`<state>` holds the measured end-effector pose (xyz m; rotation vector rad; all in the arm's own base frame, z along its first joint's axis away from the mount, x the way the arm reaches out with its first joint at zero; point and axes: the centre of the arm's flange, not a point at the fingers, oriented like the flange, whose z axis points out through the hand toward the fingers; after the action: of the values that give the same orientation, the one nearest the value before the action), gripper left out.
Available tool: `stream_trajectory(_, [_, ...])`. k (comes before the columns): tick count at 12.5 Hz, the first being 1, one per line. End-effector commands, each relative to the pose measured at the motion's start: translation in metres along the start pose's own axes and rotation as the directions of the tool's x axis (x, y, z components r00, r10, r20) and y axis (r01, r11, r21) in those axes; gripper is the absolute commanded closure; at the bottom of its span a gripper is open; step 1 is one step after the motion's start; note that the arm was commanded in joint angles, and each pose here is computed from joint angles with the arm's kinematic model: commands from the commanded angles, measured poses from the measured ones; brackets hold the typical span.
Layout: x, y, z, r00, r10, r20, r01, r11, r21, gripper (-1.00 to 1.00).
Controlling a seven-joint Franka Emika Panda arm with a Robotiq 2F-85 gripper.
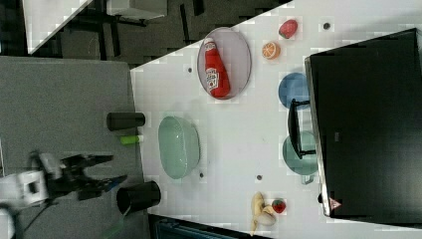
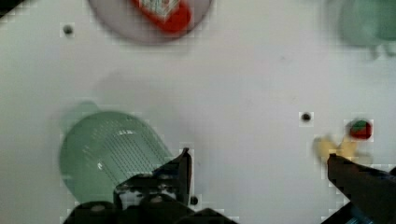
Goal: Drag strainer left to right.
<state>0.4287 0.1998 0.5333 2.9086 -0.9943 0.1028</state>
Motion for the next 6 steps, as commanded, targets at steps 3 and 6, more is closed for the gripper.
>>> stream_trajectory(3, [-0.057,-0.075,0.110,0.952,0.299,0.068,-0.300,0.954,-0.005,-1.00])
stream_trajectory(6, [-0.072,-0.106,0.170,0.869,0.471,0.152,-0.474,0.880,-0.018,-1.00])
